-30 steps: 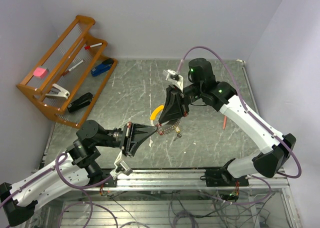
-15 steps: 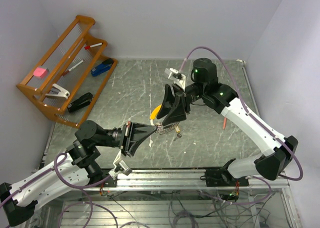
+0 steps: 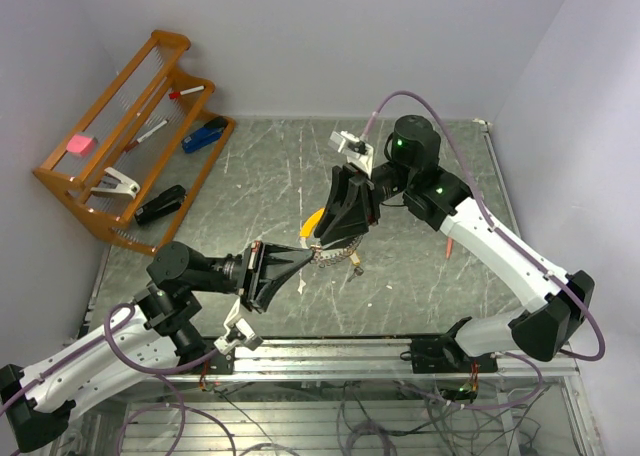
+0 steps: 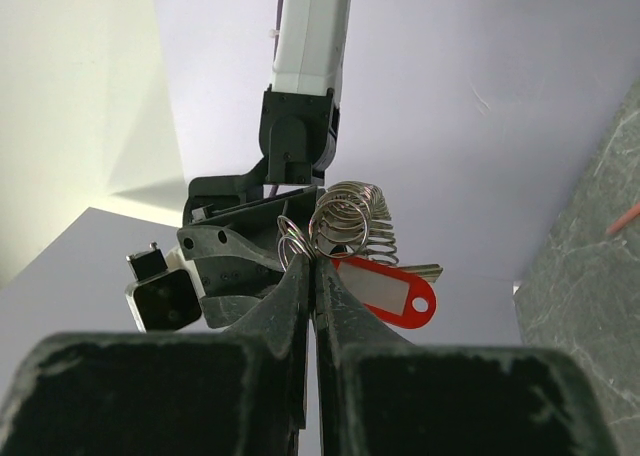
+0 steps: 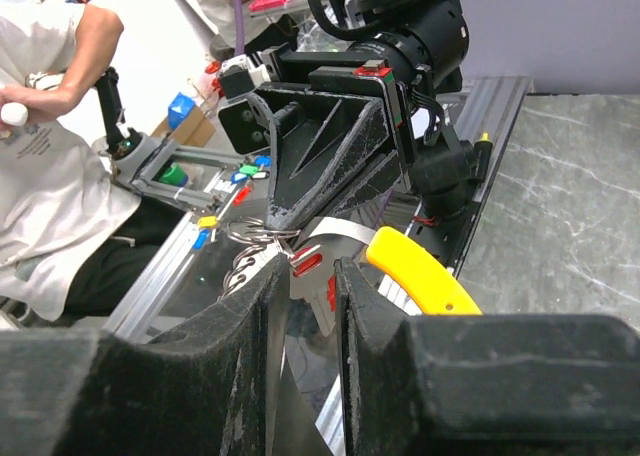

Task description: Put the keys on the keyring

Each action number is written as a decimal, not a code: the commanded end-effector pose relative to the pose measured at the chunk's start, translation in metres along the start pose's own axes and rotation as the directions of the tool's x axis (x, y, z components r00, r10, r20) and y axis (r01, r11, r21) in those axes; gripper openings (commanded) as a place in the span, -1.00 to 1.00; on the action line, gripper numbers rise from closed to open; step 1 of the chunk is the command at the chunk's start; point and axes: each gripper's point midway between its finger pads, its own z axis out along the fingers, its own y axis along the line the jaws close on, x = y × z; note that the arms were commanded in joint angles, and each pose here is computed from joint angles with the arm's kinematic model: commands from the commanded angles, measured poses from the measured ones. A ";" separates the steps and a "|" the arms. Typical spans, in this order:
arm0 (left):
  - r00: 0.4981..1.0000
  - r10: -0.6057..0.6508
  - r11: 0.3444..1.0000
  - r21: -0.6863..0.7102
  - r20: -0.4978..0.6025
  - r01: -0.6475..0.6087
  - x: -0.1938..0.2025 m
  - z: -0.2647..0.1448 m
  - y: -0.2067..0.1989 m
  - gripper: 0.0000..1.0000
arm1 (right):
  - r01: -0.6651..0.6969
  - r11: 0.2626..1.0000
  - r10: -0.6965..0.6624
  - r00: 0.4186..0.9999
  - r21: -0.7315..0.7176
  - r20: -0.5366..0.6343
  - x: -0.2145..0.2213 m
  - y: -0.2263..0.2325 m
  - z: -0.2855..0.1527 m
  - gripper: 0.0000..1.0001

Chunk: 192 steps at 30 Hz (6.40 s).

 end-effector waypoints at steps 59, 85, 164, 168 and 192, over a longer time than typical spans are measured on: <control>0.994 0.093 0.996 -0.022 0.053 -0.092 -0.011 0.004 0.017 -0.86 | -0.098 0.994 0.099 0.995 -0.036 0.005 -0.001 0.007 0.000 -1.00; 0.975 0.188 0.981 0.037 0.119 -0.193 -0.020 0.007 0.008 -0.86 | -0.230 0.973 0.229 0.973 -0.035 -0.025 0.000 -0.006 0.010 -1.00; 0.891 0.354 0.899 0.367 -0.282 -0.241 0.074 -0.022 -0.044 -0.86 | -0.298 0.662 0.413 0.911 0.688 -0.004 0.039 -0.070 -0.029 -0.56; 0.887 0.358 0.894 0.381 -0.290 -0.236 0.078 -0.022 -0.047 -0.86 | -0.294 0.671 0.402 0.915 0.681 -0.001 0.036 -0.070 -0.025 -0.56; 0.862 0.396 0.886 0.378 -0.315 -0.268 0.083 -0.025 -0.043 -0.86 | -0.258 0.638 0.351 0.936 0.725 0.024 0.022 -0.076 -0.025 -0.54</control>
